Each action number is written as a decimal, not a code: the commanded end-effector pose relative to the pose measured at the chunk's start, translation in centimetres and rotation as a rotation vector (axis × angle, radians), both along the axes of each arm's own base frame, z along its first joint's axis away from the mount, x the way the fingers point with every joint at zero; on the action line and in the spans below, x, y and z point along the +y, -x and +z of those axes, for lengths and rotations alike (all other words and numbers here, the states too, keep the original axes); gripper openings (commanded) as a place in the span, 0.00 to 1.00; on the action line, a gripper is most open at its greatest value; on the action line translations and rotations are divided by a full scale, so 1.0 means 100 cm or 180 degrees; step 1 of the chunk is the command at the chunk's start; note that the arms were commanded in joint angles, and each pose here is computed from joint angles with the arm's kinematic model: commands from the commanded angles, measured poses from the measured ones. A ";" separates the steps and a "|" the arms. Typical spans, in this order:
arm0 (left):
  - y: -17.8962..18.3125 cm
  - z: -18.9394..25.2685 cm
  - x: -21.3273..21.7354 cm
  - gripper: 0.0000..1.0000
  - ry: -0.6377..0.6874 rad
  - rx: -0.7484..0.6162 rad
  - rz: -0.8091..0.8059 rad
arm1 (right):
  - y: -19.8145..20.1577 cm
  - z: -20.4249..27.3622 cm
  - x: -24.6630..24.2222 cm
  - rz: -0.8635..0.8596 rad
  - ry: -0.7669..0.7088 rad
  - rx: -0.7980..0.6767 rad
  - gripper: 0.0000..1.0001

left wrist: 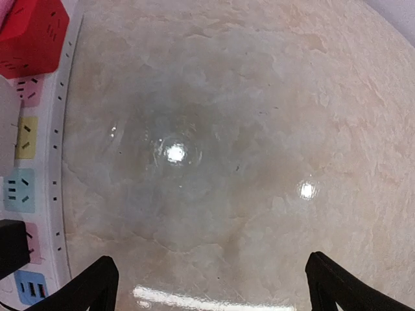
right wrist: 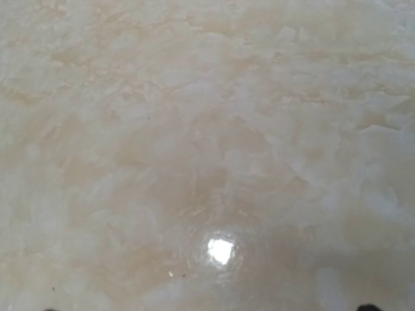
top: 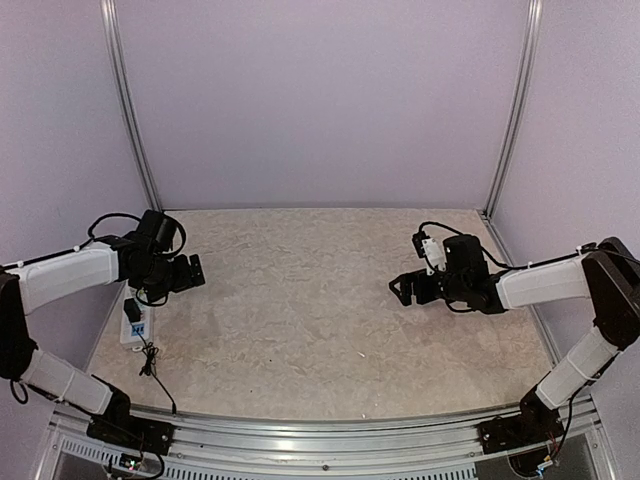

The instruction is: Pull the plug off the socket

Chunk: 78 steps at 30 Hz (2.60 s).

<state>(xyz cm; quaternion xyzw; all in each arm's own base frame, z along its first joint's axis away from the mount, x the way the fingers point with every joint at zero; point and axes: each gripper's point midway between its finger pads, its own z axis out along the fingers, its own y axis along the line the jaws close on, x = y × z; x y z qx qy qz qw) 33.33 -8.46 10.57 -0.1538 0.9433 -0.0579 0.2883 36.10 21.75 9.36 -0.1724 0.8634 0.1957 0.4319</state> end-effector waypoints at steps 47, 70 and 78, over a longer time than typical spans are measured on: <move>0.037 -0.058 0.149 0.99 0.0167 0.0627 0.1557 | 0.010 0.011 0.034 0.0418 -0.0622 -0.0122 1.00; 0.040 -0.065 0.156 0.99 0.0073 0.0656 0.1572 | 0.010 0.019 0.037 0.0439 -0.0728 -0.0151 1.00; 0.036 -0.071 0.149 0.99 0.0118 0.0682 0.1462 | 0.008 0.019 0.040 0.0453 -0.0771 -0.0153 1.00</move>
